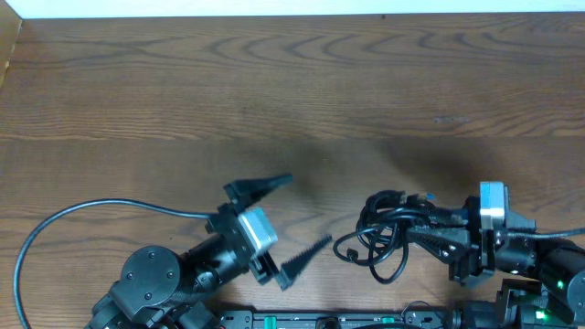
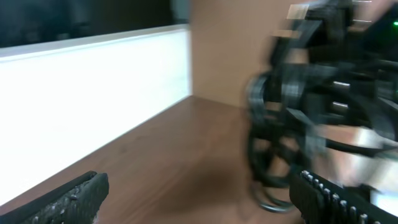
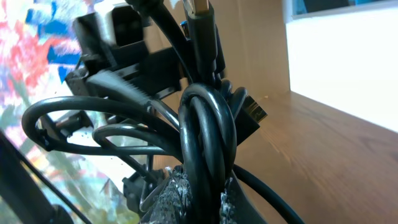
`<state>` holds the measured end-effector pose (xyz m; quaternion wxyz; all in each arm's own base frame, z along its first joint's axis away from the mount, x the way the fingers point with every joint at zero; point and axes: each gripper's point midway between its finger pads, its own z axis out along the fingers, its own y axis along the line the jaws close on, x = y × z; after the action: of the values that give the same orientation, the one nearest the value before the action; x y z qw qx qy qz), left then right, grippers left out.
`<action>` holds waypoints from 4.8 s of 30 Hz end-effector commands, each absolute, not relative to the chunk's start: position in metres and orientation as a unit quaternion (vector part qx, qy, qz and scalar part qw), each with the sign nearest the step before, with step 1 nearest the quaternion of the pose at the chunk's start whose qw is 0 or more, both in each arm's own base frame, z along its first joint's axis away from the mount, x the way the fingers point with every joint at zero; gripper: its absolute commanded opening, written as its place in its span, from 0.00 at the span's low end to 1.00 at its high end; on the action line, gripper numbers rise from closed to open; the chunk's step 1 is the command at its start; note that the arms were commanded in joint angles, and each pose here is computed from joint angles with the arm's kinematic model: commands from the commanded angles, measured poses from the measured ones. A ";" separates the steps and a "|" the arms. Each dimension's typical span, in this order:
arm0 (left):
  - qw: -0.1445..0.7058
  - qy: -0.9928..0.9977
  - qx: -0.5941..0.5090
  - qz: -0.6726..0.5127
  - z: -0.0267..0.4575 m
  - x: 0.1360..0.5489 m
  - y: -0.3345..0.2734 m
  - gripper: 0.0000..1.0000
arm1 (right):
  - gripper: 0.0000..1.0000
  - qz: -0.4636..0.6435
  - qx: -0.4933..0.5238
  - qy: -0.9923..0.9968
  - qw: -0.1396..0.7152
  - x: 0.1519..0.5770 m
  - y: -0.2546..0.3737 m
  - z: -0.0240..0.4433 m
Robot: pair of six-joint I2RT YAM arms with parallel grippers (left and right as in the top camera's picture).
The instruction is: Untangle cables
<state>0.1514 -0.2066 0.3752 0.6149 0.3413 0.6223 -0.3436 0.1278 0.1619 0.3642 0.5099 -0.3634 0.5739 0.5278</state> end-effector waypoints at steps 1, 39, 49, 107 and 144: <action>0.639 0.664 0.229 -0.313 0.384 0.180 -0.181 0.98 | 0.01 0.514 -0.391 0.559 0.520 0.119 0.162 0.371; 0.471 0.533 0.499 -0.495 0.355 0.113 -0.283 0.98 | 0.06 0.527 -0.355 0.569 0.522 0.125 0.161 0.378; 0.451 0.541 0.503 -0.500 0.343 0.120 -0.294 0.99 | 0.01 0.544 -0.307 0.580 0.522 0.134 0.158 0.385; 0.504 0.488 0.513 -0.495 0.377 0.105 -0.255 0.07 | 0.80 0.517 -0.355 0.569 0.533 0.130 0.160 0.375; 0.451 0.446 0.551 -0.543 0.371 0.088 -0.273 0.08 | 0.01 0.493 -0.348 0.585 0.542 0.145 0.156 0.356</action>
<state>0.0954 -0.2757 0.3598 0.4468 0.5469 0.4616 -0.5369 0.1282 0.1617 0.3498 0.5126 -0.3948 0.5689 0.5077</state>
